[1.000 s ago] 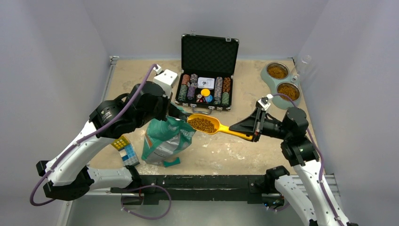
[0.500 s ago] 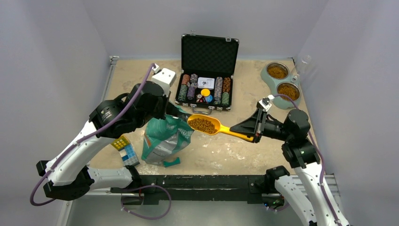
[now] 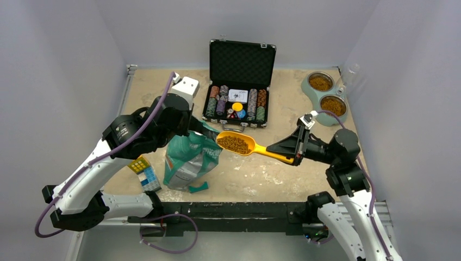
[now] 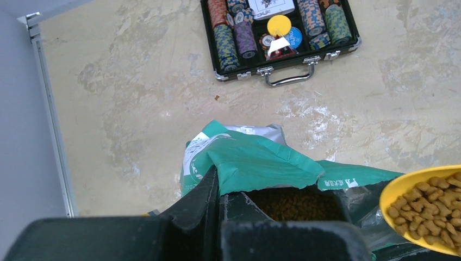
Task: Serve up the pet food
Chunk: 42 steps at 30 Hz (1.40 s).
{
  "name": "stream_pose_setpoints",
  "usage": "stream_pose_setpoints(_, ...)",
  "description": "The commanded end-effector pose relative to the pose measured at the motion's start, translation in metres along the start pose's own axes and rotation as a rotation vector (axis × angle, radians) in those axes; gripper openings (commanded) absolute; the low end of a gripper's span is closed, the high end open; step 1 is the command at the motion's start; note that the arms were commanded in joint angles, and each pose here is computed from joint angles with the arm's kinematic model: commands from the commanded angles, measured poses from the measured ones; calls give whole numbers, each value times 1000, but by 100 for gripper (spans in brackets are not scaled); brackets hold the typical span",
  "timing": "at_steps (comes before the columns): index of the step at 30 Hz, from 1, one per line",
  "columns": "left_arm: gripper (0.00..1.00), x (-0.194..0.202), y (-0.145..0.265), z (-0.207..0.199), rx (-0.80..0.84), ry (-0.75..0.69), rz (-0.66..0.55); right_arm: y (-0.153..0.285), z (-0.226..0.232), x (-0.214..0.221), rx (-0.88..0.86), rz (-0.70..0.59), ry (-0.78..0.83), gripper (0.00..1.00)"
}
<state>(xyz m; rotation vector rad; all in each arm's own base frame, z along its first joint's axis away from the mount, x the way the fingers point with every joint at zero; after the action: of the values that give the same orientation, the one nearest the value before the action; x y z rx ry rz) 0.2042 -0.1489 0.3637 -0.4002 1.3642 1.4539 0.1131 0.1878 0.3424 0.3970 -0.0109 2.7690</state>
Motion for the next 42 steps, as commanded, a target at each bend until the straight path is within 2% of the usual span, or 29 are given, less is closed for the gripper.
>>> stream_pose_setpoints(1,0,-38,14,30,-125,127,-154,8,7,13,-28,-2,18,0)
stream_pose_setpoints(21,0,-34,16,28,-105,138,-160,30,23,36,-67,-106,65,0)
stream_pose_setpoints(35,0,-32,20,29,-97,145,-164,36,38,33,-212,-160,32,0)
stream_pose_setpoints(42,0,-32,20,28,-86,143,-165,33,55,10,-324,-241,-3,0)
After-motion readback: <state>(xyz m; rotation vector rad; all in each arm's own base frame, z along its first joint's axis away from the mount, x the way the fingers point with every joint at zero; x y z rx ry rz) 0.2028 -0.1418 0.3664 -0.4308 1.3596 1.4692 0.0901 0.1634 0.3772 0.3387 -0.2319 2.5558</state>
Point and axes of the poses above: each gripper's point midway between its finger pads, its own y axis back along the fingers, its own z axis along the line the jaws close on, x = y × z, the point moved 2 cm from there along y, back along the fingers, and after that the axes turned 13 degrees about -y, right-handed, at the moved point
